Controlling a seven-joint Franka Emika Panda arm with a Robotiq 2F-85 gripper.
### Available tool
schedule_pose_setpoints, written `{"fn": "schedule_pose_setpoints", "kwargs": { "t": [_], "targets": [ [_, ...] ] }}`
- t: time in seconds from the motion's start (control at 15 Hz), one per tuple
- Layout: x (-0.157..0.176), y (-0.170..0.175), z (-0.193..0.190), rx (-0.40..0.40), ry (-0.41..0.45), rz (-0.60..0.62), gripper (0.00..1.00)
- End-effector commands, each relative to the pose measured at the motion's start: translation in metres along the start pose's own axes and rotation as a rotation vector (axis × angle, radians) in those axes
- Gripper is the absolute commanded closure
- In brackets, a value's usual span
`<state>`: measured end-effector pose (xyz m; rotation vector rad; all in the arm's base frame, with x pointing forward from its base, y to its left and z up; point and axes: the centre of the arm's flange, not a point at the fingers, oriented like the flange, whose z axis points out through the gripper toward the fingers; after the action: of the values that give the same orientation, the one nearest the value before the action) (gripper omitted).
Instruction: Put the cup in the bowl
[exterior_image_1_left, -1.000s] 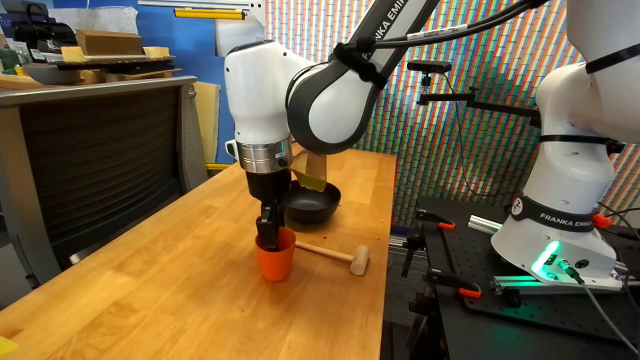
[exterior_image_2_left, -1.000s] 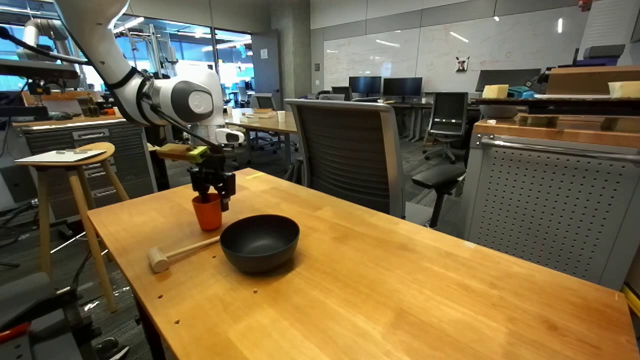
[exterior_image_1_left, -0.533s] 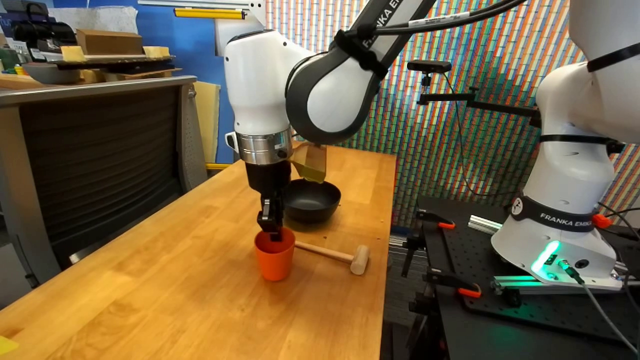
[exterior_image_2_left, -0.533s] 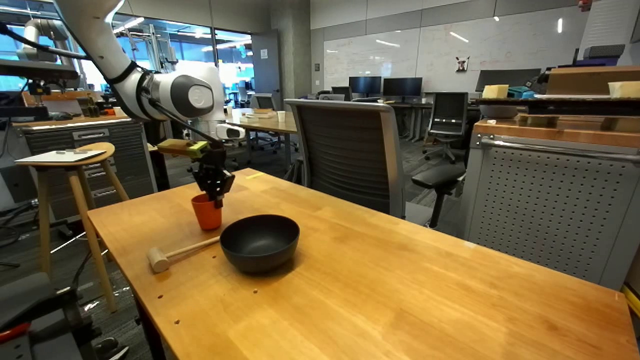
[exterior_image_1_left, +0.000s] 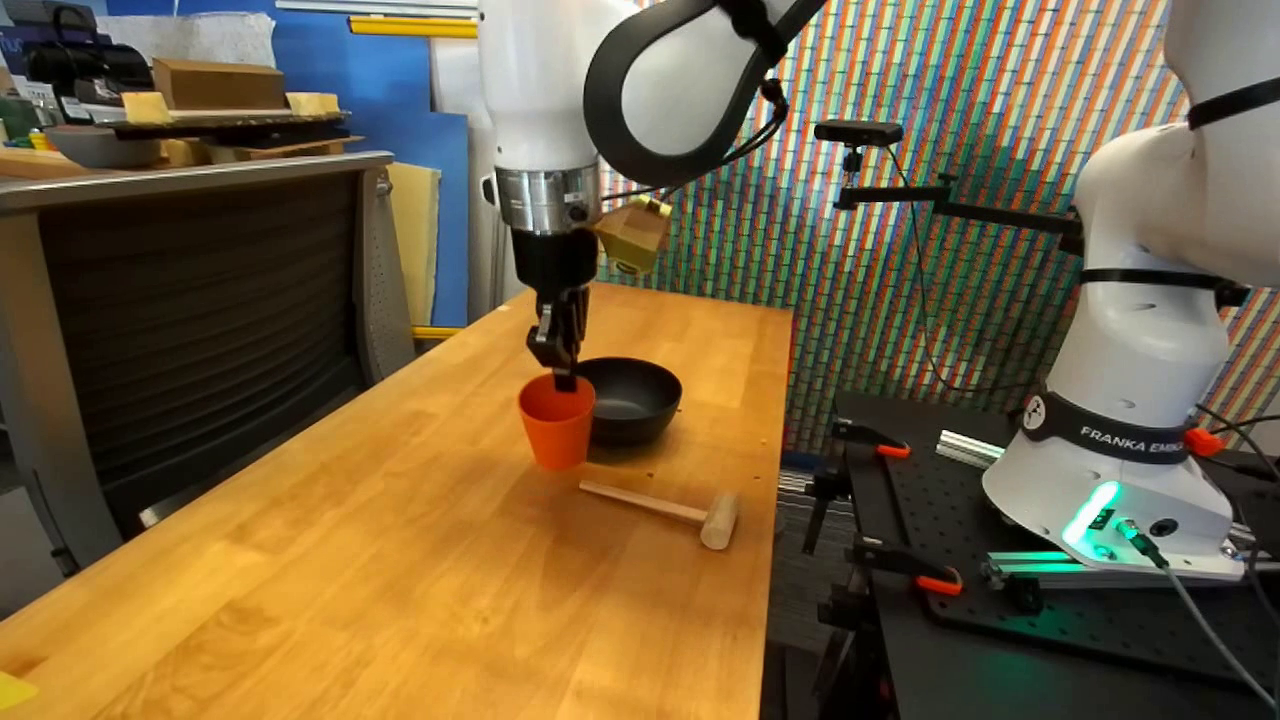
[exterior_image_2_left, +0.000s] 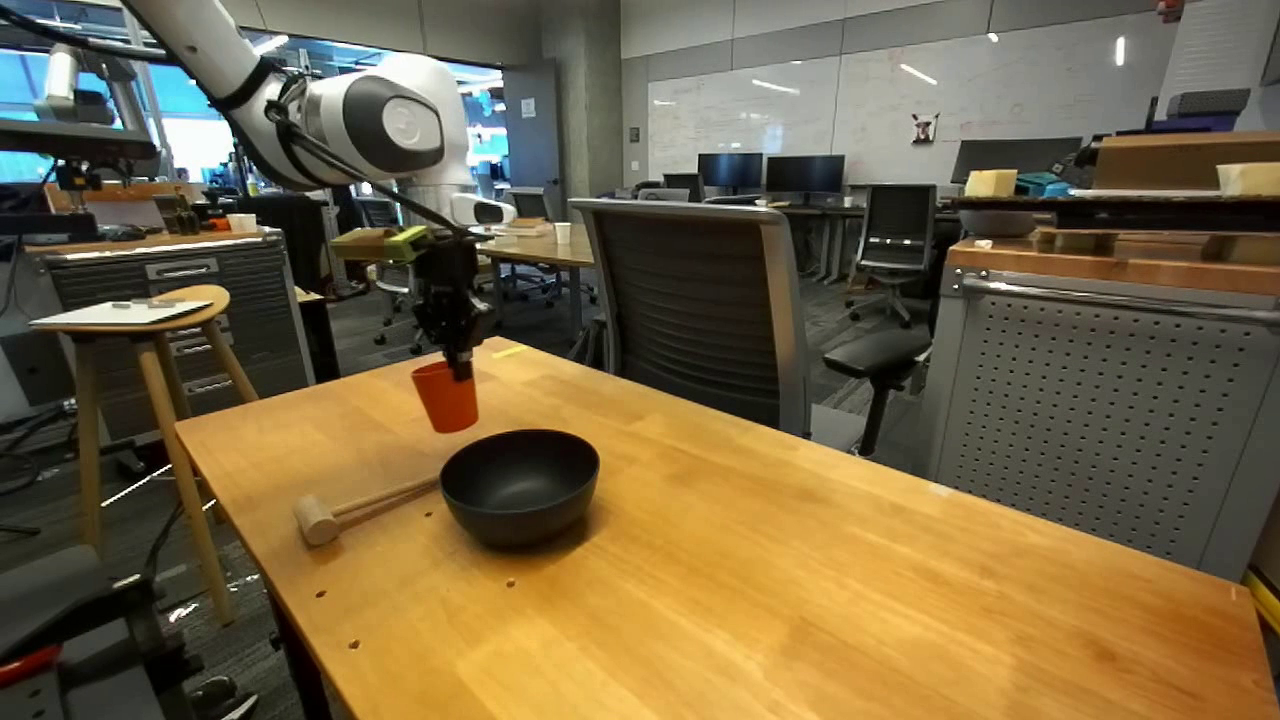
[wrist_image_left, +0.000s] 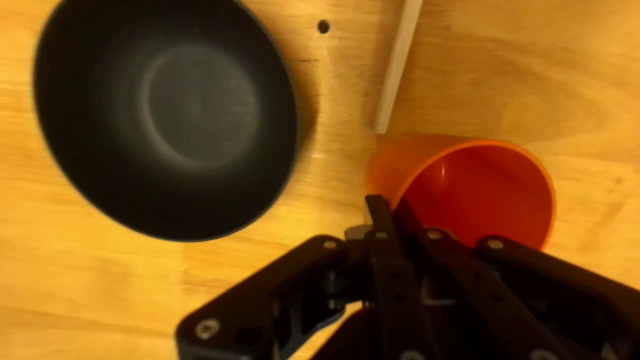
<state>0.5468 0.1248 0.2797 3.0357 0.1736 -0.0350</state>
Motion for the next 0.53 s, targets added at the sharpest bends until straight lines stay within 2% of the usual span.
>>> {"fn": "schedule_pose_setpoints", "kwargs": {
  "t": [0.0,0.2,0.33,0.47],
  "targets": [
    [-0.02,0.069,-0.049,-0.075,0.082,0.17,0.96],
    [-0.03,0.122,-0.055,-0.143,0.127,0.313,0.96],
    [-0.037,0.145,-0.044,-0.182,0.107,0.424,0.96],
    [-0.044,0.155,-0.023,-0.167,0.041,0.486,0.95]
  ]
}}
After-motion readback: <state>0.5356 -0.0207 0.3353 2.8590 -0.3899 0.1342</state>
